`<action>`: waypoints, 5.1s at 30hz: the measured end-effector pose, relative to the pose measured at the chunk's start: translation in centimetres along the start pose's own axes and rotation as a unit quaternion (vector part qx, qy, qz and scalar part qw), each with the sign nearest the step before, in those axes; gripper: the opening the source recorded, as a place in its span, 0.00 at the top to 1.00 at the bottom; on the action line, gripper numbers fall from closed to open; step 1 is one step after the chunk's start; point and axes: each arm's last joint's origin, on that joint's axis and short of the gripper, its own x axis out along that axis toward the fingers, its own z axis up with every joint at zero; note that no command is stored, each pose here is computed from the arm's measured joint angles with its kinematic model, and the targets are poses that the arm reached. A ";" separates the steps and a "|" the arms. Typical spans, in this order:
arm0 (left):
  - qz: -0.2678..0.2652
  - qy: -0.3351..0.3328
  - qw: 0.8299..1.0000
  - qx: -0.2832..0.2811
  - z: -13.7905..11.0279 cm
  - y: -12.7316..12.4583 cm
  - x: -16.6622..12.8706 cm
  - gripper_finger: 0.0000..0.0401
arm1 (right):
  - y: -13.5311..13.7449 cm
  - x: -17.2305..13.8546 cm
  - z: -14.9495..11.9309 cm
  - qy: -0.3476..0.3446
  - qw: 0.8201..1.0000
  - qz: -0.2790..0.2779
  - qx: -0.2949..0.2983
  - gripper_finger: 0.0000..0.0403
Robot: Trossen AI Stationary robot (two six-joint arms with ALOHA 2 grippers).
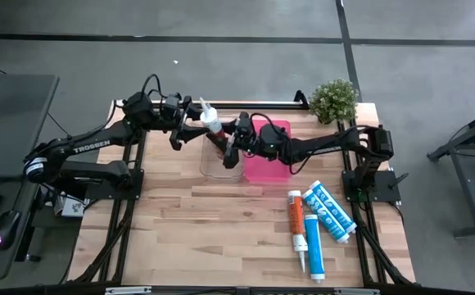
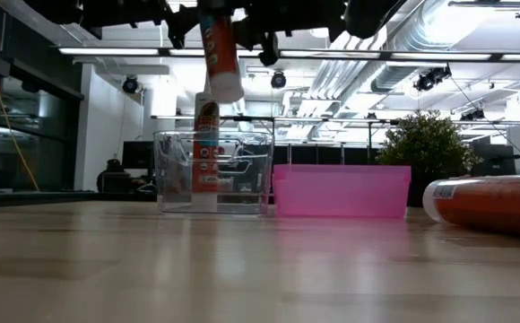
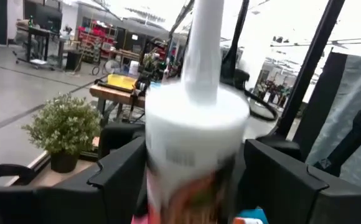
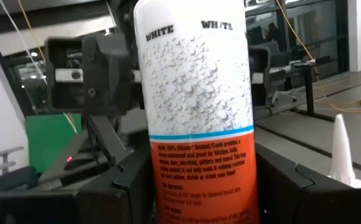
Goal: Pick & place silicon tubes, Sealant and Lysol wipes
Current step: Put the left orange sealant into the transparent bin
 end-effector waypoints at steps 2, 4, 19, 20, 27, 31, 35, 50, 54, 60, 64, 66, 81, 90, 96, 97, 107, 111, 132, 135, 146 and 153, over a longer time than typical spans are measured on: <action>0.001 -0.001 1.000 0.001 0.0 0.0 0.0 0.34 | 0.0 0.0 -0.1 0.001 1.000 0.003 0.000 0.50; 0.003 -0.006 1.000 0.003 0.1 0.0 0.0 0.34 | 0.0 0.0 0.0 0.001 1.000 0.004 0.002 0.50; 0.000 0.008 1.000 -0.010 -0.9 0.1 1.2 0.34 | -0.2 0.0 -0.4 0.015 1.000 0.000 0.002 0.50; -0.003 0.007 1.000 -0.009 -1.0 0.1 1.4 0.34 | -0.2 0.0 -0.3 0.016 1.000 0.000 0.002 0.50; 0.029 -0.011 0.999 -0.033 -1.2 0.3 1.9 0.35 | -0.3 0.0 -0.4 0.019 1.000 -0.005 0.003 0.50; 0.053 -0.017 0.998 -0.033 -1.2 0.5 1.9 0.45 | -0.4 0.0 -0.7 0.032 0.999 -0.011 0.004 0.50; 0.056 -0.018 0.998 -0.031 -1.1 0.5 1.8 0.51 | -0.4 0.0 -0.7 0.031 0.999 -0.012 0.004 0.51; 0.044 -0.007 0.998 -0.036 -1.3 0.4 1.8 0.51 | -0.4 0.0 -1.0 0.048 0.999 -0.011 0.006 0.50; 0.031 -0.004 0.999 -0.042 -1.3 0.3 1.9 0.51 | -0.4 -0.1 -1.4 0.065 0.998 -0.009 0.006 0.26; 0.044 0.005 0.998 -0.040 -1.5 0.4 1.8 0.51 | 0.0 -0.9 -0.8 0.115 0.993 -0.020 -0.019 0.12; 0.047 0.014 0.998 -0.033 -1.5 0.3 1.6 0.51 | 0.3 -2.2 0.3 0.159 0.985 -0.032 -0.048 0.13; 0.050 0.027 0.998 -0.037 -1.8 0.4 1.6 0.51 | 0.4 -3.0 1.1 0.185 0.980 -0.041 -0.058 0.13; 0.071 0.106 0.990 0.062 -3.3 0.8 1.3 0.51 | 0.7 -6.8 4.9 0.239 0.965 -0.076 -0.078 0.13; 0.072 0.164 0.979 0.094 -4.5 0.9 1.0 0.51 | 2.4 -7.3 4.4 0.244 0.966 -0.051 -0.073 0.13; 0.080 0.168 0.976 0.115 -4.5 1.1 1.0 0.51 | 3.3 -7.6 4.2 0.248 0.966 -0.038 -0.064 0.14; 0.080 0.169 0.975 0.117 -4.6 1.1 1.0 0.51 | 3.5 -7.6 4.2 0.248 0.966 -0.037 -0.062 0.14; 0.082 0.177 0.974 0.117 -5.4 1.8 1.7 0.51 | 4.5 -7.9 4.0 0.250 0.967 -0.023 -0.054 0.14; 0.082 0.156 0.978 0.111 -6.0 2.2 2.0 0.51 | 4.5 -8.0 4.0 0.252 0.966 -0.018 -0.047 0.14; 0.118 0.116 0.982 0.096 -9.3 2.5 0.5 0.51 | 4.9 -8.1 3.9 0.254 0.966 -0.010 -0.048 0.14; 0.120 0.122 0.981 0.092 -9.8 2.5 0.3 0.51 | 4.9 -8.1 3.9 0.254 0.966 -0.009 -0.049 0.14; 0.136 0.127 0.979 0.081 -10.9 2.6 -0.2 0.51 | 4.9 -8.1 3.9 0.256 0.966 -0.004 -0.047 0.14; 0.134 0.114 0.981 0.083 -10.9 2.8 0.0 0.51 | 4.9 -8.1 3.9 0.256 0.966 -0.003 -0.047 0.14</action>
